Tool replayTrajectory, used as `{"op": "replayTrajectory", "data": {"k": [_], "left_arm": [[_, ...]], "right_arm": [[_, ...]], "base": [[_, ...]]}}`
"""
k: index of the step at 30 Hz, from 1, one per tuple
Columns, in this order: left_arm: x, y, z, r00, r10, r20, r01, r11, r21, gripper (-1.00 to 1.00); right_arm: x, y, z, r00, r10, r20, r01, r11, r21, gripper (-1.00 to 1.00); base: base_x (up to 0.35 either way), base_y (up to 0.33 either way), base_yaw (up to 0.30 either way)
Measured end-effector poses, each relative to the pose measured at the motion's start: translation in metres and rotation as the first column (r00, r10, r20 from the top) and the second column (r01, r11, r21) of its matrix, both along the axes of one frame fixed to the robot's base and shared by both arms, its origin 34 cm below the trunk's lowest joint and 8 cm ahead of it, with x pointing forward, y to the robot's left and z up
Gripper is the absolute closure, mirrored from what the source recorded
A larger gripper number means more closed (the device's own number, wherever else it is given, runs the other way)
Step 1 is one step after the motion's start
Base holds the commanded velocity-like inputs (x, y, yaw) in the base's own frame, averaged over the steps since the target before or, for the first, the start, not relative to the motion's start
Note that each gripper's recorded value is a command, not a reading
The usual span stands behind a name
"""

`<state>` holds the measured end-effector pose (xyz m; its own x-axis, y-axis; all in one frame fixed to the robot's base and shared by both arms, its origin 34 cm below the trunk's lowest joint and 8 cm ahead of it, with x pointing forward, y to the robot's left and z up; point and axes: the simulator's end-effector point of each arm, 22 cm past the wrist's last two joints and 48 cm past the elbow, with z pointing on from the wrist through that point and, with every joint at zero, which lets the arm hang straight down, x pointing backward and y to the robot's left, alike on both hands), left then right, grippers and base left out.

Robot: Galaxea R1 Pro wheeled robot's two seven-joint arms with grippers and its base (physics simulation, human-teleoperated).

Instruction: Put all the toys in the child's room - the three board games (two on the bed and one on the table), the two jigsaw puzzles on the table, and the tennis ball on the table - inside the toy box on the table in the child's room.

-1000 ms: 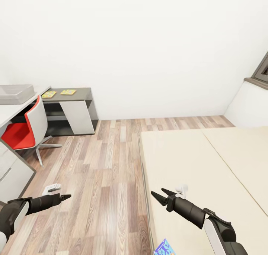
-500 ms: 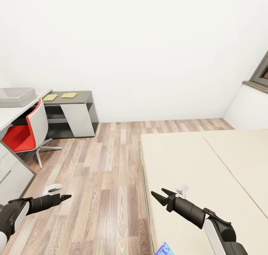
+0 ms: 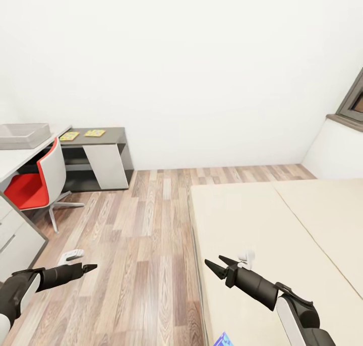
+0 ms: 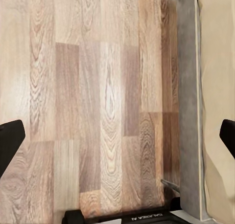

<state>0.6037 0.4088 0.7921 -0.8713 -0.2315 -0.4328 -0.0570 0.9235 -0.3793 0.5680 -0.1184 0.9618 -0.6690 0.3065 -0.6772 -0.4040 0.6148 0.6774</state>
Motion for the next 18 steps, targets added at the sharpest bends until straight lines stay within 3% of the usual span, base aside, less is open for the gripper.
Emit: {"op": "replayTrajectory", "data": {"k": [18], "left_arm": [[0.006, -0.004, 0.014, 1.000, -0.002, 0.029, 0.002, 1.000, -0.005, -1.00]], "right_arm": [[0.001, 0.000, 0.014, 0.999, -0.002, 0.033, 0.002, 1.000, 0.000, -1.00]], "base": [[0.000, 0.000, 0.000]]}}
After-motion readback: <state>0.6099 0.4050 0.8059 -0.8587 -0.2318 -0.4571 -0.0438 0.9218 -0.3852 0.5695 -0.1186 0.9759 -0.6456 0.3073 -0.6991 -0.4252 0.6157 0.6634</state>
